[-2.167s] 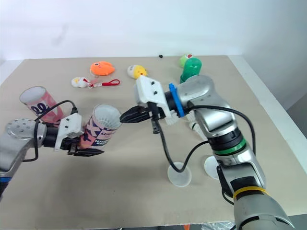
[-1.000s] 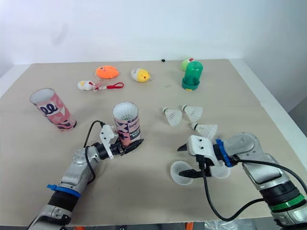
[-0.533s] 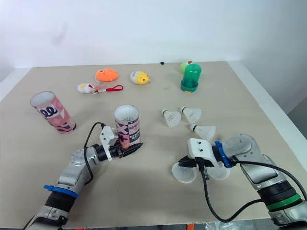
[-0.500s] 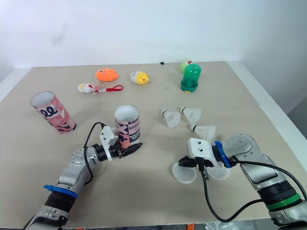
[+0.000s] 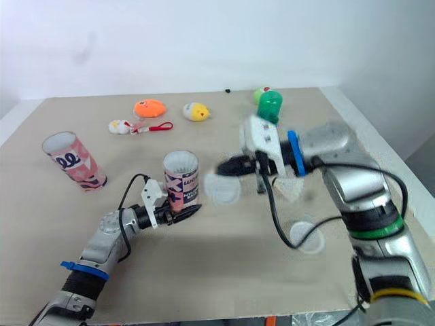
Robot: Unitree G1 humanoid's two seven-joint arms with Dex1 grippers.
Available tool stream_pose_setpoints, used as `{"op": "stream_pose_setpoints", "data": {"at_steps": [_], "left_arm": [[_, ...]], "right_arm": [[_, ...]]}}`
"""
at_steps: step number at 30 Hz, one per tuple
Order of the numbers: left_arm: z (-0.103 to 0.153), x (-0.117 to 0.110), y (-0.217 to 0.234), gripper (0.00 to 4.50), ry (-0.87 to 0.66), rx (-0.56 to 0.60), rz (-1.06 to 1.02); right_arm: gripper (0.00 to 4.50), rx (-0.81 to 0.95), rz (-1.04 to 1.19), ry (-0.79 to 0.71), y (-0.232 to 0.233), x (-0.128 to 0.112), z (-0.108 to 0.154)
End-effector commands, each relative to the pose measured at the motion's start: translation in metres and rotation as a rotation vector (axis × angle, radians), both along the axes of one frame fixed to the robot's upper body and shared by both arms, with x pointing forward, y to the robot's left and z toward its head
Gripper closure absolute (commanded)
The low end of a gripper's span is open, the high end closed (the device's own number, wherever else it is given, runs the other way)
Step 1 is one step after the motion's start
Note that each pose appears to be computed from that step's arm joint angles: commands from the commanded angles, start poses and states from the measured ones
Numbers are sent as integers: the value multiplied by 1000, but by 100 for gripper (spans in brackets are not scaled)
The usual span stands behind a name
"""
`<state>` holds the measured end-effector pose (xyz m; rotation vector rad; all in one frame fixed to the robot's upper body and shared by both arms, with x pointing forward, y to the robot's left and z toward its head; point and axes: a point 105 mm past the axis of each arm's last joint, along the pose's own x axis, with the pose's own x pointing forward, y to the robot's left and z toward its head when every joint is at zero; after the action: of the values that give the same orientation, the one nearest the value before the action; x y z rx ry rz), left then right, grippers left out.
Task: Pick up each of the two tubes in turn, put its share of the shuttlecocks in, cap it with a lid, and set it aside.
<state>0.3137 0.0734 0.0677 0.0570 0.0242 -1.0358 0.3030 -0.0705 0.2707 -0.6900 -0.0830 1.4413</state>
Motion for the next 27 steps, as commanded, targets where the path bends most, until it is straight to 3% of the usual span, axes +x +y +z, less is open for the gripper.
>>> {"op": "stream_pose_setpoints", "data": {"at_steps": [1, 9, 15, 27], "left_arm": [[-48, -16, 0, 143, 177, 83, -13], [-48, -16, 1, 143, 174, 87, -8], [-48, -17, 2, 143, 172, 87, 0], [-48, -18, 2, 143, 176, 84, 3]], "right_arm": [[444, 37, 9, -99, 23, 9, 29], [444, -6, 34, -149, 60, 24, 28], [444, -102, 50, -129, 58, 25, 11], [444, -192, 39, -174, 53, 30, 0]]}}
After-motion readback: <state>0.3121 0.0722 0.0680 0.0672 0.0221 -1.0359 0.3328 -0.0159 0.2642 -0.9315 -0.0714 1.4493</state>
